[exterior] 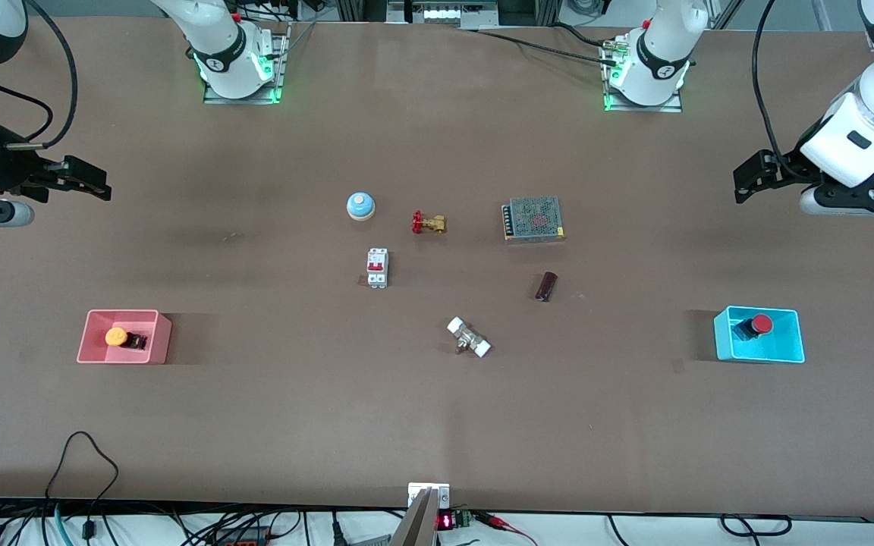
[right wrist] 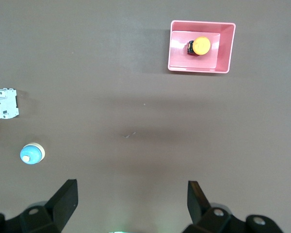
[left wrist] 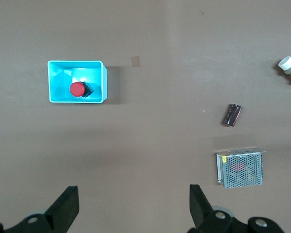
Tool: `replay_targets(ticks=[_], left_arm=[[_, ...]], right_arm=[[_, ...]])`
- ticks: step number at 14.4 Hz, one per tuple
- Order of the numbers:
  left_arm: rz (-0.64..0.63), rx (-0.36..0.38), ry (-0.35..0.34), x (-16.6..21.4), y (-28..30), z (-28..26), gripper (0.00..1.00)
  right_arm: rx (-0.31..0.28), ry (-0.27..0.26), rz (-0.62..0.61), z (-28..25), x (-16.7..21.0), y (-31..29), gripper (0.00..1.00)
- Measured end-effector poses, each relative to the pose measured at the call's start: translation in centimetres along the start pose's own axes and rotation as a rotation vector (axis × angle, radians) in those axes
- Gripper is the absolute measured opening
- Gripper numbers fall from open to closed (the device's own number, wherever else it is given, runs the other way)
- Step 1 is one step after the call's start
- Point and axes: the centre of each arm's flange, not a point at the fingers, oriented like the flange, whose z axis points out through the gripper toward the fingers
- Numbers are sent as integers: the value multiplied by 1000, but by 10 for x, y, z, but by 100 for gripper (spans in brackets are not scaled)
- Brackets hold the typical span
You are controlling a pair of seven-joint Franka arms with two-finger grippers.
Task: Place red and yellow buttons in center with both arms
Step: 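Move the right gripper over the yellow button in the pink box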
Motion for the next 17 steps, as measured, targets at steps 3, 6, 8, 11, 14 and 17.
replay_targets(ticks=[3, 6, 8, 11, 14, 17], left_arm=[[0, 0, 0, 0, 0, 0, 100], [0, 0, 0, 0, 0, 0, 100], [0, 0, 0, 0, 0, 0, 100], [0, 0, 0, 0, 0, 0, 100], [0, 0, 0, 0, 0, 0, 100], [0, 0, 0, 0, 0, 0, 100]], right_arm=[[0, 0, 0, 0, 0, 0, 100], [1, -1, 6, 1, 0, 5, 100], [0, -5, 8, 3, 1, 11, 100], [-45, -17, 10, 10, 4, 17, 100], [-62, -45, 24, 28, 13, 28, 100], [-59, -50, 47, 53, 28, 54, 100]])
